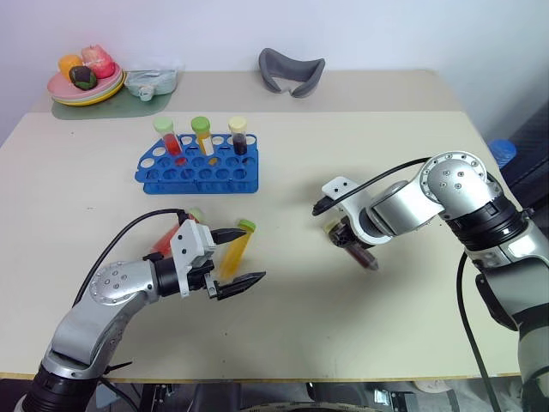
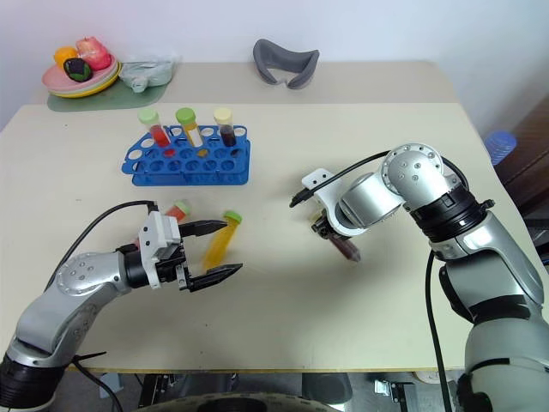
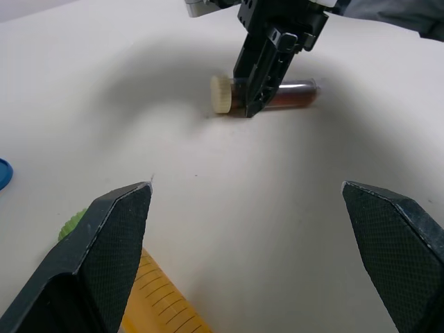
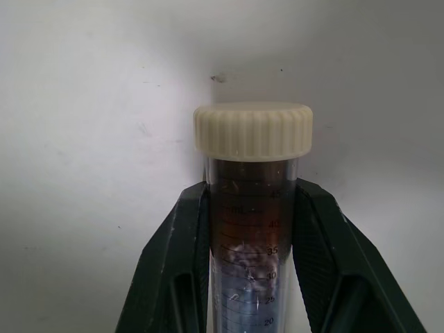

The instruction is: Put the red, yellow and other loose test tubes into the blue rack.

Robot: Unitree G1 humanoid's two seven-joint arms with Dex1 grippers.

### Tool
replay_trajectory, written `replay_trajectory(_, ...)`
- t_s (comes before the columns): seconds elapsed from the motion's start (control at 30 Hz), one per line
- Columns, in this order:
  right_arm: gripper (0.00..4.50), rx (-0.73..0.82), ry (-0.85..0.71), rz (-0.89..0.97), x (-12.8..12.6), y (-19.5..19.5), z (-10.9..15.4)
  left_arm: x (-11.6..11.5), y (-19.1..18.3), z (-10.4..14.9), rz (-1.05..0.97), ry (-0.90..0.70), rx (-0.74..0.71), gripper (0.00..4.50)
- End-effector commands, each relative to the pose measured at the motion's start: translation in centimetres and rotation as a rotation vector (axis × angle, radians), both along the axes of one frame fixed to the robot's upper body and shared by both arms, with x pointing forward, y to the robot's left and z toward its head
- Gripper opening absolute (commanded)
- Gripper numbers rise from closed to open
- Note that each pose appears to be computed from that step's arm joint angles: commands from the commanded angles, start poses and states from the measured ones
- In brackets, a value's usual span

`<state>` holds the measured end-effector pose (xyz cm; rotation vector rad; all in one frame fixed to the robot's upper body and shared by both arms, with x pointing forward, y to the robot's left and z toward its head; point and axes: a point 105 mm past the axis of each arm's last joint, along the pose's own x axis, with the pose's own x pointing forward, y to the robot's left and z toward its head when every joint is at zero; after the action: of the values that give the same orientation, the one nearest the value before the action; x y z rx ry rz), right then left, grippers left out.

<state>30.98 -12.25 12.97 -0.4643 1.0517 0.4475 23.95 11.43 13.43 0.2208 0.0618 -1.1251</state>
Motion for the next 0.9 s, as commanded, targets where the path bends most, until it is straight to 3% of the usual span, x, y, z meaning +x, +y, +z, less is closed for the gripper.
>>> replay_trajectory(0.03, 1.33, -0.007, 0.001, 0.003, -0.2, 0.2, -0.2, -0.1, 0.3, 0.4, -0.010, -0.036, -0.009, 4.50)
replay_trajectory(0.2, 1.33, -0.002, -0.003, -0.013, -0.3, 0.3, -0.3, -0.2, 0.4, 0.2, -0.013, -0.040, -0.009, 4.50)
replay_trajectory(0.3, 1.33, 0.030, -0.087, 0.000, 0.3, 0.8, 1.3, -0.1, 0.9, 0.3, 0.021, -0.050, -0.012, 4.50)
replay_trajectory(0.4, 1.33, 0.180, -0.222, 0.067, 1.0, 2.9, 4.9, 1.0, 2.8, 1.4, 0.139, -0.070, -0.062, 4.50)
replay_trajectory(0.57, 1.33, 0.506, -0.588, 0.314, 1.5, 7.1, 11.9, 2.3, 7.2, 3.0, 0.345, -0.100, -0.141, 4.50)
replay_trajectory(0.73, 1.33, 0.689, -0.878, 0.454, 2.9, 10.4, 13.5, 3.4, 9.5, 3.5, 0.467, -0.137, -0.188, 4.50)
replay_trajectory(0.9, 1.33, 0.871, -1.085, 0.394, 4.8, 14.6, 14.1, 4.0, 10.4, 3.4, 0.552, -0.174, -0.222, 4.50)
